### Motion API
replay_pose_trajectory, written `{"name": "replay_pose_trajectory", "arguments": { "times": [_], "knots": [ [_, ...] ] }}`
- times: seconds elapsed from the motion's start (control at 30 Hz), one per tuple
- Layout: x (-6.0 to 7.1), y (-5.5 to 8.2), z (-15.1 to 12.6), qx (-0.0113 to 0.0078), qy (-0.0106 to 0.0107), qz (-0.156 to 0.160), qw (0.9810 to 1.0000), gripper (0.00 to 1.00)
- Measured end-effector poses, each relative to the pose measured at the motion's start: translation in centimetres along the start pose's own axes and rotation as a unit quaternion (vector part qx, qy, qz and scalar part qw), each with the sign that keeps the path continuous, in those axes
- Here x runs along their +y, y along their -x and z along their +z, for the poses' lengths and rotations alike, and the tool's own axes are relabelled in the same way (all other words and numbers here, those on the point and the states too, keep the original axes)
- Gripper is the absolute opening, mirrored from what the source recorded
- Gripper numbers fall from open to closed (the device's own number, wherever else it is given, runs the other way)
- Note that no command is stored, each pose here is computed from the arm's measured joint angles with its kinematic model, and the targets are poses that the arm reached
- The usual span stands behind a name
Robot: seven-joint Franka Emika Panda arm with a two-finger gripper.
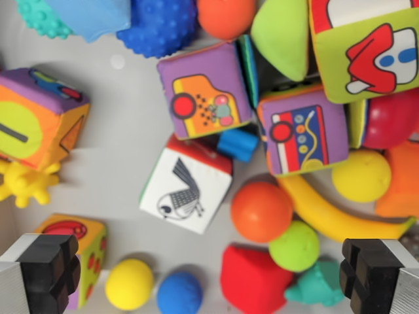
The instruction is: Pick an object from the bin
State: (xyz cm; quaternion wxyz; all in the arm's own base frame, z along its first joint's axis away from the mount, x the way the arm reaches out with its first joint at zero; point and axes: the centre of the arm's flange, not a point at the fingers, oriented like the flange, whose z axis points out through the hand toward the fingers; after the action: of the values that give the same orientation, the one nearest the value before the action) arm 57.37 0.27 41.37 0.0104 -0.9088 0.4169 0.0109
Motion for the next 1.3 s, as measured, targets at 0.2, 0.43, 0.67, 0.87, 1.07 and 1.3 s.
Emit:
{"name": "replay_pose_trajectory", "arguments": {
  "times": [0.2, 0.43, 0.67, 0.87, 1.07, 1.3],
  "knots": [
    [0.0, 0.0, 0.0, 0.0000, 0.0000, 0.000, 1.0000, 1.00],
    [0.0, 0.0, 0.0, 0.0000, 0.0000, 0.000, 1.0000, 1.00],
    [0.1, -0.2, 0.4, -0.0009, 0.0013, 0.010, 1.0000, 1.00],
    [0.2, -0.9, 1.1, -0.0005, 0.0015, 0.028, 0.9996, 1.00],
    [0.3, -1.7, 2.0, 0.0005, 0.0017, 0.054, 0.9985, 1.00],
    [0.5, -3.0, 3.4, 0.0023, 0.0022, 0.092, 0.9958, 1.00]
  ]
}}
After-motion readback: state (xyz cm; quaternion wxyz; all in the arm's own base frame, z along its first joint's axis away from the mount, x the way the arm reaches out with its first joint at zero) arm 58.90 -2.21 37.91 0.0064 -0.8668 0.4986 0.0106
